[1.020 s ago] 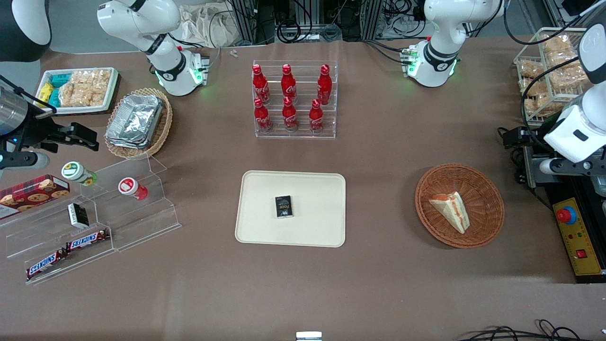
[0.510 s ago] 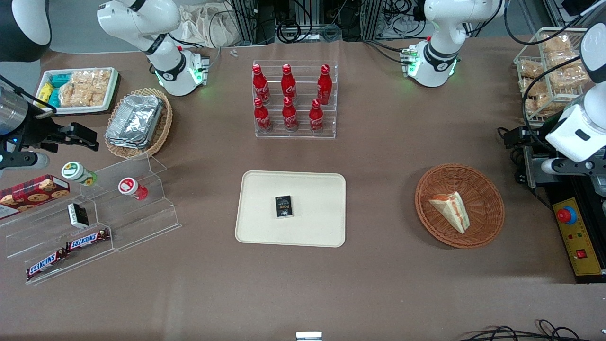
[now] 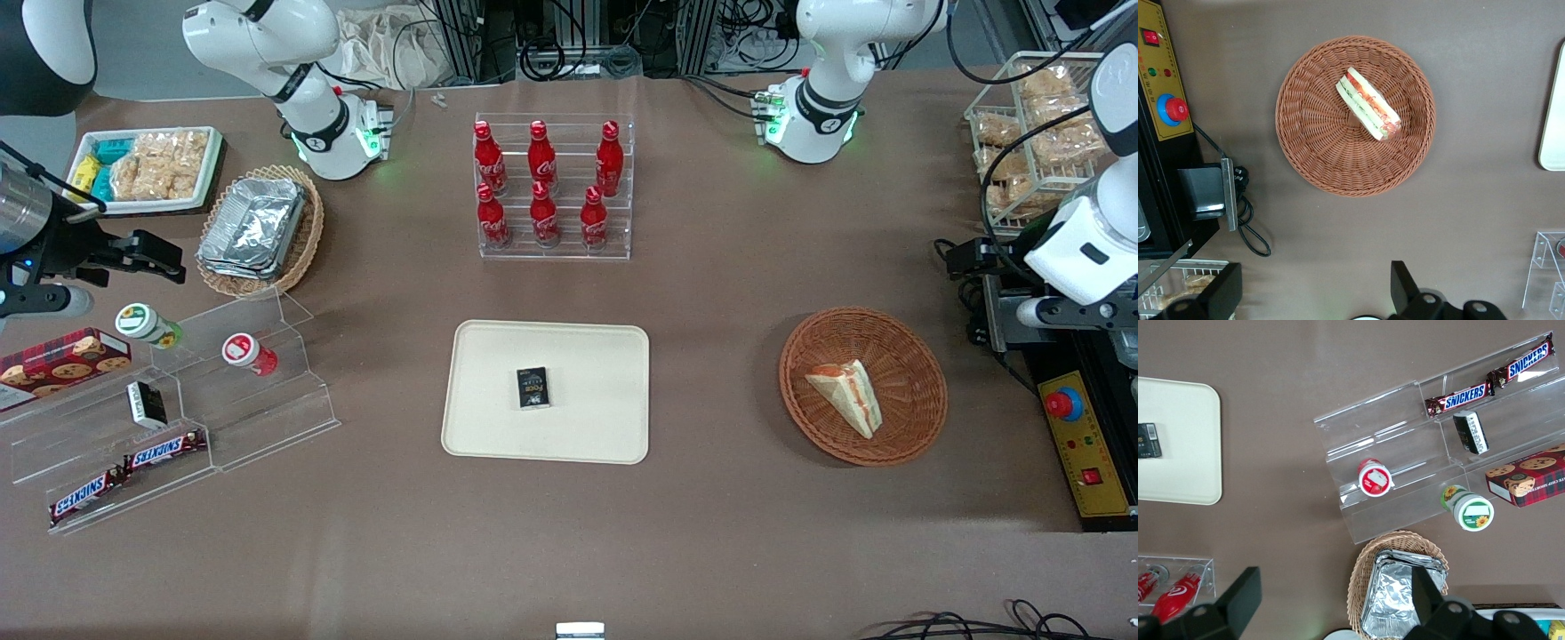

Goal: Place sandwich from basket to tray

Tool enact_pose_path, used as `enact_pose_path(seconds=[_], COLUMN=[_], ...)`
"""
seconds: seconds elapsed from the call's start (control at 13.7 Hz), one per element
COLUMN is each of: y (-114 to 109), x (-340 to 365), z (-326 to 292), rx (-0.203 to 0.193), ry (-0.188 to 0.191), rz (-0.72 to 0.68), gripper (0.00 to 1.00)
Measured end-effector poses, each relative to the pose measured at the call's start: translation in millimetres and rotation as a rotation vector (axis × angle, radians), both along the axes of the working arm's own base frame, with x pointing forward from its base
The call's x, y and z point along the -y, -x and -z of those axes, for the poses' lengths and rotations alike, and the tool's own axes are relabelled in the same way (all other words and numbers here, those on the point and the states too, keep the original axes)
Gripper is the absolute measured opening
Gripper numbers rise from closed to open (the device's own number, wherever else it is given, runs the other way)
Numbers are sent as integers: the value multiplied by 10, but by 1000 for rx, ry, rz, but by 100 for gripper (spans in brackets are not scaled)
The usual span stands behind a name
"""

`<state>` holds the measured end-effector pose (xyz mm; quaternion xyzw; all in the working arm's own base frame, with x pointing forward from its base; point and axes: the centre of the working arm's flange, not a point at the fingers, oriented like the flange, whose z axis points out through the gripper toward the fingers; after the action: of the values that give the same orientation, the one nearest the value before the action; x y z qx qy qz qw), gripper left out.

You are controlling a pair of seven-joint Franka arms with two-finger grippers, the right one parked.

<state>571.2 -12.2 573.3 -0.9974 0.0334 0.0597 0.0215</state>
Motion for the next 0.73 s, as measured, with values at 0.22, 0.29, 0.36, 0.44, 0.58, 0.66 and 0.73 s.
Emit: enact_pose_path(seconds=[0.22, 0.29, 0.36, 0.44, 0.58, 0.66, 0.73], y=[41, 37, 25, 16, 16, 9, -3], x=[-2, 1, 6, 11, 8, 2, -3], z=[-173, -225, -257, -276, -248, -213, -175], rx=[-74, -76, -71, -67, -84, -95, -105], ry=[-2, -3, -3, -3, -6, -7, -7], rz=[-4, -4, -3, -2, -2, -3, -4], gripper=[100, 100, 100, 100, 100, 100, 100])
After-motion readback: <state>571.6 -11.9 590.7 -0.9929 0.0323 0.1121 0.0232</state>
